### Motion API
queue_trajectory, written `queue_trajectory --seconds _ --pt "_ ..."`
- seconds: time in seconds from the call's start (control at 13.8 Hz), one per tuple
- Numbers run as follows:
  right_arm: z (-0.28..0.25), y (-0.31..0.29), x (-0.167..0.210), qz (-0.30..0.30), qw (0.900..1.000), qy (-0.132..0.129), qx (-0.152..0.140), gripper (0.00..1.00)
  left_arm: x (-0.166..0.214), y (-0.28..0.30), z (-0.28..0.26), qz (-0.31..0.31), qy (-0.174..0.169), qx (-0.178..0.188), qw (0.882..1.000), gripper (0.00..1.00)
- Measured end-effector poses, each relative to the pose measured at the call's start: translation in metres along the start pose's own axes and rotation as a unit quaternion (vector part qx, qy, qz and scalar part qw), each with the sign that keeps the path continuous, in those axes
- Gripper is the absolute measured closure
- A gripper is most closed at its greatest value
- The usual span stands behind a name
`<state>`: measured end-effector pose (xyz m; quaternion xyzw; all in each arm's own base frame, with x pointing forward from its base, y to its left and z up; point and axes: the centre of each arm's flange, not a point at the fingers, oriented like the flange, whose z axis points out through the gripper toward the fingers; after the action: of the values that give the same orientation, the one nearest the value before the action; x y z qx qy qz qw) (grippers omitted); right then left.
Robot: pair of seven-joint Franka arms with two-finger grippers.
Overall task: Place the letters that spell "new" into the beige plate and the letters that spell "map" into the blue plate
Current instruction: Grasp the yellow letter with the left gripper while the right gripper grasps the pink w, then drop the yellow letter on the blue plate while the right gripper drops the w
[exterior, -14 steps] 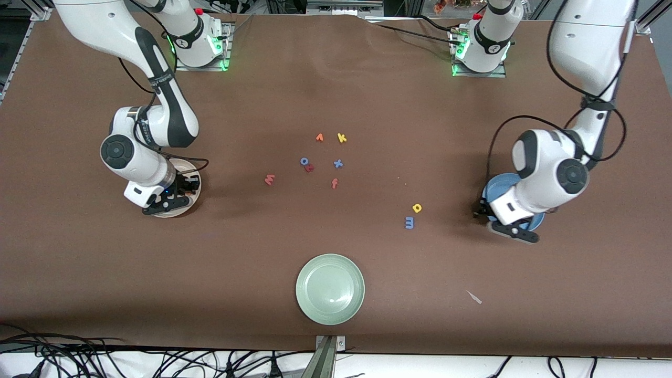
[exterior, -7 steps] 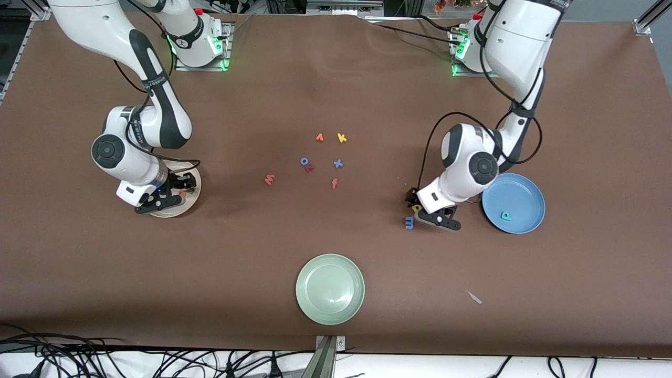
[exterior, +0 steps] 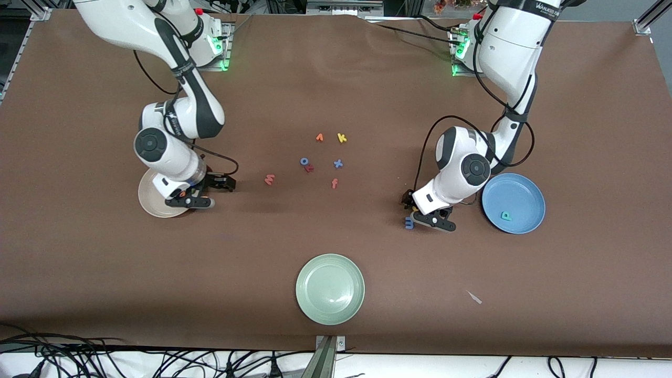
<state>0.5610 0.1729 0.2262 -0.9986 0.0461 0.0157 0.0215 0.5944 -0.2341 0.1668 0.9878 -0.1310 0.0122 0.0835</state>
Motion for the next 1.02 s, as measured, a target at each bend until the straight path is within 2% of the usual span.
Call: queue_trajectory --seconds 0.07,0.22,0.29,0.36,0.44,0.51,0.65,0.73,0.8,0.94,1.02 --pt "0.0 -0.008 -0.003 0.019 1.0 0.0 0.003 0.0 -0.001 0.0 0.001 0.0 -0.001 0.0 1.0 0.18" --pt "0.002 -0.022 -0.007 0.055 0.998 0.003 0.01 0.0 -0.005 0.001 0.005 0.001 -0.007 0.001 1.0 0.34" --pt "0.005 -0.032 -0.011 0.074 0.997 0.006 0.015 0.0 -0.006 0.002 0.006 0.001 -0.008 0.001 1.0 0.34" --pt "0.009 -0.044 -0.016 0.087 0.996 0.008 0.021 0.0 -0.006 0.005 0.006 0.003 -0.008 0.0 1.0 0.41" --pt "0.014 -0.056 -0.021 0.094 0.995 0.009 0.024 0.0 -0.007 0.007 0.006 0.004 -0.008 0.0 1.0 0.47" --pt "0.019 -0.067 -0.027 0.102 0.994 0.009 0.025 0.0 -0.007 0.007 0.006 0.004 -0.008 0.001 1.0 0.47" --pt "0.03 -0.087 -0.038 0.122 0.992 0.009 0.027 0.0 -0.007 0.008 0.006 0.005 -0.01 0.0 1.0 0.56" --pt "0.035 -0.095 -0.043 0.133 0.991 0.009 0.028 0.0 -0.007 0.008 0.006 0.004 -0.01 0.001 1.0 0.56" --pt "0.04 -0.103 -0.046 0.142 0.989 0.008 0.028 0.0 -0.007 0.007 0.006 0.004 -0.01 0.001 1.0 0.63" --pt "0.047 -0.116 -0.052 0.152 0.988 0.005 0.027 0.0 -0.006 0.003 0.004 0.002 -0.011 0.003 1.0 0.7" --pt "0.05 -0.118 -0.053 0.153 0.988 0.004 0.026 0.04 -0.006 -0.004 0.002 0.001 -0.011 0.006 1.0 0.78"
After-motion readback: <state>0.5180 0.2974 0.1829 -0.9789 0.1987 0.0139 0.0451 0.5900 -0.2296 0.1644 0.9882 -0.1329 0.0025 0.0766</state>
